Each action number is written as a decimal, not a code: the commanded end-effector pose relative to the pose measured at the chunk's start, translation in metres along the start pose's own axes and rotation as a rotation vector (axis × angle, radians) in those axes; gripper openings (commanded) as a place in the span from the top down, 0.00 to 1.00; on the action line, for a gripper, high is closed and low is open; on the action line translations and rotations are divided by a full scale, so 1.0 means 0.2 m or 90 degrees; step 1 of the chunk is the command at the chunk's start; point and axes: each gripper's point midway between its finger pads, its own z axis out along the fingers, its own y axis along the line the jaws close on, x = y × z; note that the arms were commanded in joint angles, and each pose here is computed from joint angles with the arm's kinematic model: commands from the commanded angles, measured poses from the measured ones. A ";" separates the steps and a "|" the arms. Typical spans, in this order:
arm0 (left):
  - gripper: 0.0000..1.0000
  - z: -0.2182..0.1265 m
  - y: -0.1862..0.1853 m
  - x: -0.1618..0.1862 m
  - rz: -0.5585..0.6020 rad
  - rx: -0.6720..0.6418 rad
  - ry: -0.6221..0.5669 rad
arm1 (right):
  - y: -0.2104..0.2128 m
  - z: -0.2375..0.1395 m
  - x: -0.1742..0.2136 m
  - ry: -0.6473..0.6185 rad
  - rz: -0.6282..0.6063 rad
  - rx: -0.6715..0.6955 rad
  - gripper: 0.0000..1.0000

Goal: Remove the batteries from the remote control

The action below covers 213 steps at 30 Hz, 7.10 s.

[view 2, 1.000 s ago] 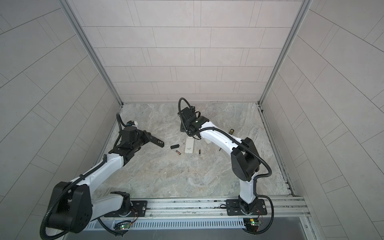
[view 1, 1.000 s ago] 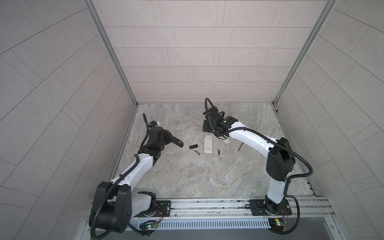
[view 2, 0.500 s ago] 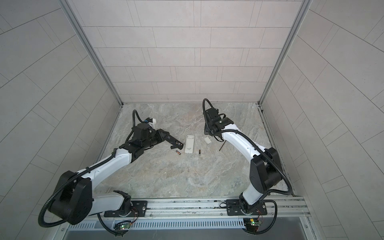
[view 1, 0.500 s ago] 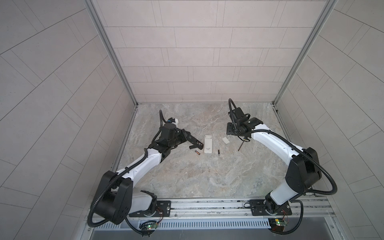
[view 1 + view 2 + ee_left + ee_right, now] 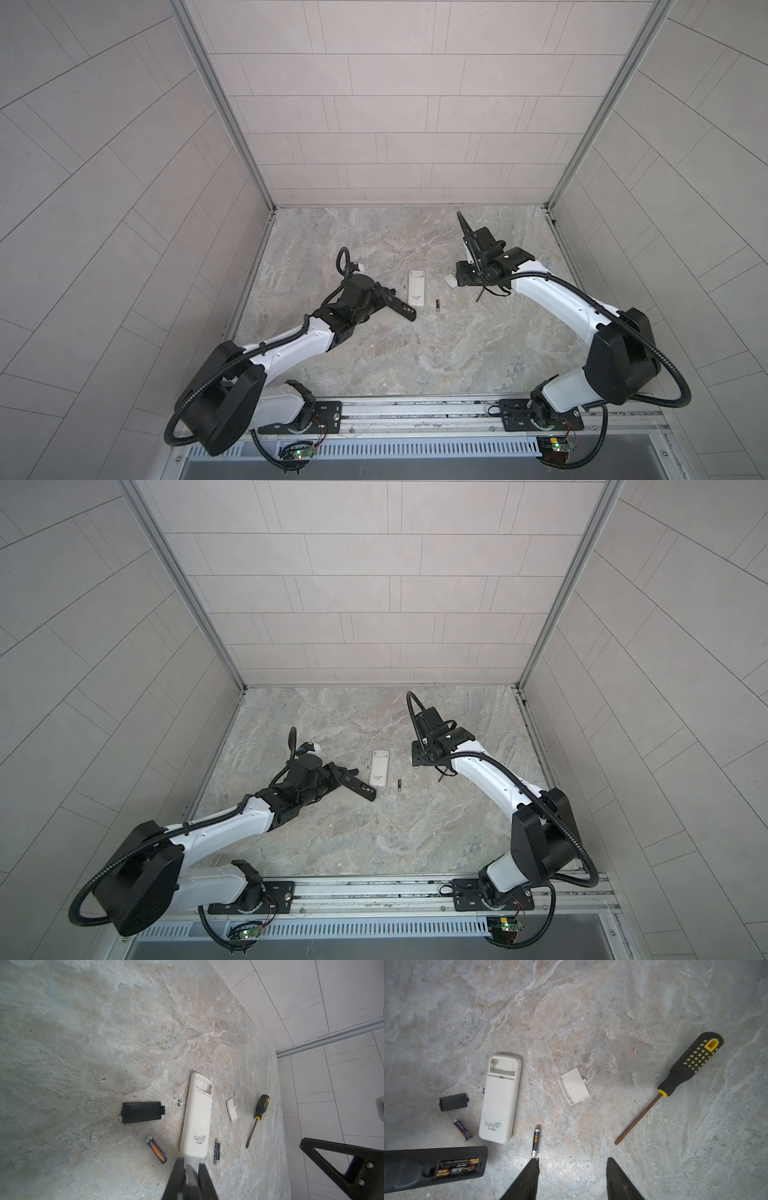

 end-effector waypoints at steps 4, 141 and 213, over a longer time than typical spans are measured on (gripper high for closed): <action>1.00 -0.05 0.02 -0.02 -0.051 0.003 -0.080 | 0.04 -0.04 0.00 -0.005 -0.015 -0.041 0.46; 0.45 0.23 -1.08 0.45 0.493 0.278 0.112 | -0.17 -0.23 -0.20 -0.146 0.362 0.126 0.79; 1.00 0.11 -1.27 0.27 0.381 0.489 0.166 | -0.15 -0.50 -0.39 -0.257 0.277 -0.326 0.27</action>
